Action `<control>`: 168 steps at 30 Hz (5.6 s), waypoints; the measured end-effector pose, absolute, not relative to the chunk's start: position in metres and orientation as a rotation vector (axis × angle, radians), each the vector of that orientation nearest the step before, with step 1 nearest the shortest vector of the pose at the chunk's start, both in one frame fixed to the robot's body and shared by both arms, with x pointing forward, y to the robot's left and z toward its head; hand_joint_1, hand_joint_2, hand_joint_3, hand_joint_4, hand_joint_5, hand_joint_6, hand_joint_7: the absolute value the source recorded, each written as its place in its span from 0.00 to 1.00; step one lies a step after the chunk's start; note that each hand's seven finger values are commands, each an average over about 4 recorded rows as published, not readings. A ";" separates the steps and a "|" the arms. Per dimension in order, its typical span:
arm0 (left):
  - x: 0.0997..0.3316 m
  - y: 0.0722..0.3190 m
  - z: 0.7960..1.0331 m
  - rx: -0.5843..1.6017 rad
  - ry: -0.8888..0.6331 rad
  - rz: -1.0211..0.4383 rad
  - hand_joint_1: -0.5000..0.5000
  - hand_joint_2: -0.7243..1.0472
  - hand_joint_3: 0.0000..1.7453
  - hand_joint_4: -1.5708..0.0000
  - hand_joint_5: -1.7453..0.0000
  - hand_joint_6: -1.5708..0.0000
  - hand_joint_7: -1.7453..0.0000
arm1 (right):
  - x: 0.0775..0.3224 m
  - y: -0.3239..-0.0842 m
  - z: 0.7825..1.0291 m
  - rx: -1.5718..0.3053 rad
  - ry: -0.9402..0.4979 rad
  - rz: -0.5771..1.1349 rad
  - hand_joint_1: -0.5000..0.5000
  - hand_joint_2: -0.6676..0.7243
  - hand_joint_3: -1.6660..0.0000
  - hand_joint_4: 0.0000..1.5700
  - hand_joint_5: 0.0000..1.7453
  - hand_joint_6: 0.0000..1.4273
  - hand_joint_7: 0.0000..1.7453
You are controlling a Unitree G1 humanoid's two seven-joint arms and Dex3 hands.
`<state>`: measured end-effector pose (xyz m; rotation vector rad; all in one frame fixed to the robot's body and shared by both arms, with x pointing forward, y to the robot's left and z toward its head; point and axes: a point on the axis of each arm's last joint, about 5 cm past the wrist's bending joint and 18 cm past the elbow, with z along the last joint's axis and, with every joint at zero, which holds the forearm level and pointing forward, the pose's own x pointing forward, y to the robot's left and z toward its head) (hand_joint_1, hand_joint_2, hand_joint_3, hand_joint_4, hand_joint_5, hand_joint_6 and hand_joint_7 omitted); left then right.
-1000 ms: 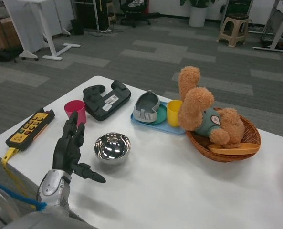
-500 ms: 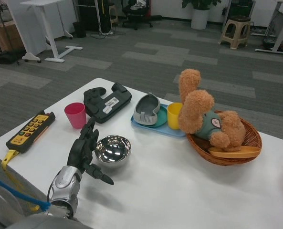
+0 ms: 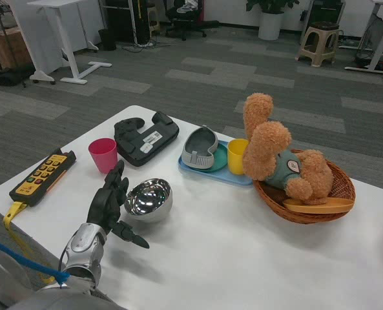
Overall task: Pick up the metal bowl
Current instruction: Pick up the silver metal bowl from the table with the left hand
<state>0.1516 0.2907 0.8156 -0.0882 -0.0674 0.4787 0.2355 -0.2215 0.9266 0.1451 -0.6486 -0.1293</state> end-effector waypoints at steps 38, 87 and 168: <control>0.167 0.277 0.804 -0.163 0.008 0.450 0.00 0.30 0.05 1.00 1.00 1.00 1.00 | 0.235 -0.221 0.926 0.145 -0.644 -0.119 0.50 1.00 1.00 0.00 0.06 0.00 0.08; 0.196 0.263 0.807 -0.151 0.143 0.319 0.00 0.60 0.05 1.00 0.13 1.00 0.28 | 0.235 -0.220 0.925 0.141 -0.638 -0.107 0.53 1.00 1.00 0.02 0.11 0.00 0.09; 0.208 0.251 0.811 -0.029 0.163 0.309 0.00 1.00 0.05 0.99 0.22 0.98 0.22 | 0.235 -0.221 0.925 0.150 -0.639 -0.111 0.62 1.00 1.00 0.04 0.11 0.00 0.16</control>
